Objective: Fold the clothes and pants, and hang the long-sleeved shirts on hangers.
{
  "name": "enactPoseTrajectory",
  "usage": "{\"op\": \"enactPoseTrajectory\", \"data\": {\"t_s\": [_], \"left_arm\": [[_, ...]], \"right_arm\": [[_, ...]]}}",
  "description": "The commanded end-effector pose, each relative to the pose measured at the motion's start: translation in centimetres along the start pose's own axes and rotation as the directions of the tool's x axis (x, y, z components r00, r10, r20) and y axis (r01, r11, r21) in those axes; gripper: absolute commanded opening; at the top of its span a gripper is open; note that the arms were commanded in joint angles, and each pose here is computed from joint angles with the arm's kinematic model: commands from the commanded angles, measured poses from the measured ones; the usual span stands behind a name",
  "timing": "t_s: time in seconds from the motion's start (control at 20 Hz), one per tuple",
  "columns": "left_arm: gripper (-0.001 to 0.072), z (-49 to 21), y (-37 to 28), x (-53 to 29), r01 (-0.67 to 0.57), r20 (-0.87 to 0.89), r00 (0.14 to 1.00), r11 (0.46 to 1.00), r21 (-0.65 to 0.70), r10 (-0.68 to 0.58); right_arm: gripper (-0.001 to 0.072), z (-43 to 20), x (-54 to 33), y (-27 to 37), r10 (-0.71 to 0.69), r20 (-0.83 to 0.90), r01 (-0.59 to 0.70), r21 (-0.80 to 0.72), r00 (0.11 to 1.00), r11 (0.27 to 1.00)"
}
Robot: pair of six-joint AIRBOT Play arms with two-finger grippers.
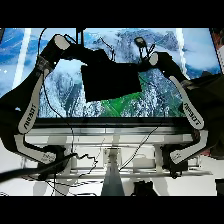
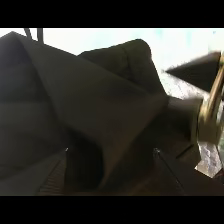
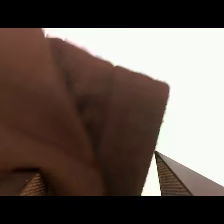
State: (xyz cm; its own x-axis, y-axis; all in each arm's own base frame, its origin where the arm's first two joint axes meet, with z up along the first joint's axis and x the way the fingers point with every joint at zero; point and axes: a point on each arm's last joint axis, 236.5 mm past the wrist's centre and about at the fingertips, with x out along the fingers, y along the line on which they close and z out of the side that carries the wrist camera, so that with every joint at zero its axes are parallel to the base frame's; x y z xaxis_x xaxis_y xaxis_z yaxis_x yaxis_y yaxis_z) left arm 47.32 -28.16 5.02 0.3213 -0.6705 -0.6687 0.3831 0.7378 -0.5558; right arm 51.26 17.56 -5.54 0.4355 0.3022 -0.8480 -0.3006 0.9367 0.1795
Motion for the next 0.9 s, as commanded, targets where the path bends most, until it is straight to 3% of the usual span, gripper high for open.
{"op": "enactPoseTrajectory", "data": {"t_s": [0.0,0.05,0.2,0.5,0.55,0.6,0.65,0.7,0.85], "left_arm": [[0.0517,0.0,0.0,0.0,0.0,-0.001,1.0,1.0,0.0,0.0],[0.0478,0.0,0.0,0.0,0.0,-0.002,1.0,1.0,0.0,0.0],[0.0477,-0.1,0.0,0.0,0.001,-0.004,1.0,1.0,0.0,-0.001],[0.0477,-0.3,0.0,0.0,0.002,-0.011,1.0,1.0,0.0,-0.002],[0.0477,-0.3,0.0,-0.1,0.002,-0.012,1.0,1.0,-0.001,-0.002],[0.0478,-0.4,0.0,-0.1,0.003,-0.017,1.0,1.0,-0.001,-0.003],[0.0478,-0.5,0.0,-0.2,0.005,-0.022,1.0,1.0,0.0,-0.005],[0.0468,-0.4,-0.2,-0.5,0.006,-0.02,1.0,1.0,0.002,-0.006],[0.0381,1.1,-1.0,-3.0,0.004,0.035,0.999,0.997,0.071,-0.007]], "right_arm": [[0.0689,0.0,0.7,-2.4,0.041,-0.067,-0.021,0.276,0.997,0.961],[0.0689,-1.6,1.0,-2.2,0.116,-0.135,-0.062,0.353,0.984,0.934],[0.0688,-5.9,1.0,0.6,0.407,-0.266,-0.228,0.516,0.874,0.826],[0.068,-4.7,1.7,7.5,0.665,-0.16,-0.483,0.569,0.729,0.666],[0.0585,-4.4,2.2,8.5,0.666,-0.148,-0.513,0.524,0.731,0.68],[0.0437,-3.9,2.9,9.3,0.648,-0.131,-0.528,0.471,0.75,0.707],[0.0211,-3.2,3.4,9.8,0.631,-0.11,-0.529,0.445,0.768,0.722],[0.0036,-2.4,3.1,10.2,0.629,-0.092,-0.538,0.432,0.772,0.724],[0.0014,1.2,0.1,9.5,0.599,-0.027,-0.552,0.354,0.8,0.755]]}}
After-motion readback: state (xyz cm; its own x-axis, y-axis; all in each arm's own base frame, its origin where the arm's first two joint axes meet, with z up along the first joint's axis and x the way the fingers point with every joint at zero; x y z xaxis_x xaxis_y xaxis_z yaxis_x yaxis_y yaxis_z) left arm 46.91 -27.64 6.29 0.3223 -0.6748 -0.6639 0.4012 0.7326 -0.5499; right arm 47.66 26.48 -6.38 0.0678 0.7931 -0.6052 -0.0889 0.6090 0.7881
